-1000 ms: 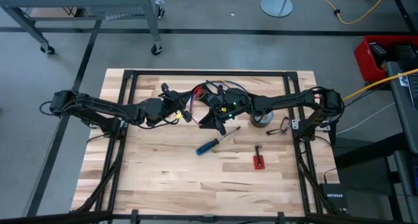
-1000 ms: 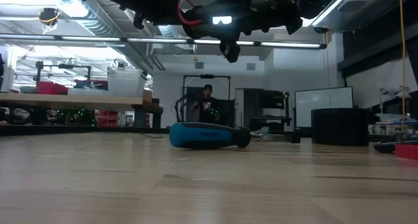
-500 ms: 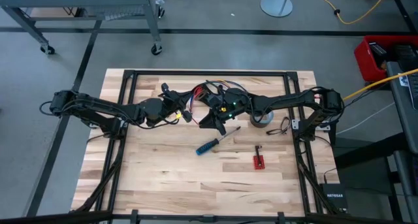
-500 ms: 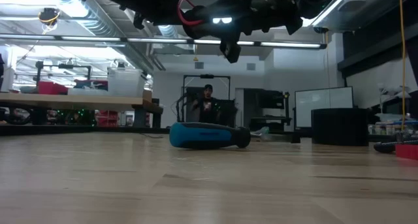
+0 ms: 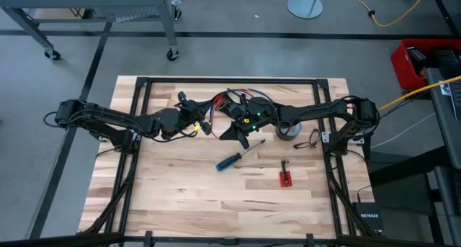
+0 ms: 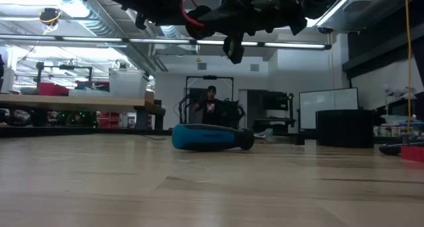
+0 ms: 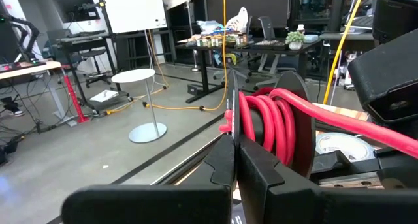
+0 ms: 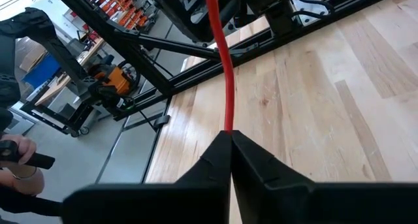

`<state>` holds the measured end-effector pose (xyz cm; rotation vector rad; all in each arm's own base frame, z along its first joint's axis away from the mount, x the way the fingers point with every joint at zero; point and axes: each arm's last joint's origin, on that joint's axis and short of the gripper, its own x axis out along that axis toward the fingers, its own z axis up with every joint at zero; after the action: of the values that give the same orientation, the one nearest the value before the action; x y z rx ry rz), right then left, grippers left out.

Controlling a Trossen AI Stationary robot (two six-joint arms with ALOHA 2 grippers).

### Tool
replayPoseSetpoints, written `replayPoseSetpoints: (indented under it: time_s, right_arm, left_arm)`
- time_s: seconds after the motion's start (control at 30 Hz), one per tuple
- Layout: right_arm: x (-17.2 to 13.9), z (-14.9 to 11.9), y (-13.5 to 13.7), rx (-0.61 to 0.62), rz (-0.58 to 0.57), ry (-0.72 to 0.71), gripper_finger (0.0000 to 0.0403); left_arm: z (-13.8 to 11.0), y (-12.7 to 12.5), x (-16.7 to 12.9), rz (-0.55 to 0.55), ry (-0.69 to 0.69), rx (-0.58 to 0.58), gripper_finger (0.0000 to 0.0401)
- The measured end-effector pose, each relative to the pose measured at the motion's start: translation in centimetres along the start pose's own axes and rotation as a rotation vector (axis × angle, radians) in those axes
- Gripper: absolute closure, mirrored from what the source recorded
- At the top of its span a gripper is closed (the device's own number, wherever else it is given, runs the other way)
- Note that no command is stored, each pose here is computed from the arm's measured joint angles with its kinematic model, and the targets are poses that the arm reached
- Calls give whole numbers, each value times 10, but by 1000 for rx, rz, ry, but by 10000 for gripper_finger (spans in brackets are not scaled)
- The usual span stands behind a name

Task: Coil cords
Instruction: Coil the red wire onto the spool

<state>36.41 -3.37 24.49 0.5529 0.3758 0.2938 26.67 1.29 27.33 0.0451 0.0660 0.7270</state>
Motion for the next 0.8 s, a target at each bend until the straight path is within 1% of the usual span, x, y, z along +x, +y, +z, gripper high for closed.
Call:
replayPoseSetpoints:
  time_s: [0.1,0.47,0.6,0.8]
  right_arm:
    - [0,0,0,-1,0,0,399]
    - [0,0,0,-3,6,3,394]
    - [0,0,0,-29,6,3,393]
    - [0,0,0,-29,6,3,393]
  left_arm:
    - [0,0,0,0,0,0,401]
    - [0,0,0,0,0,0,401]
    - [0,0,0,0,0,0,401]
    - [0,0,0,0,0,0,401]
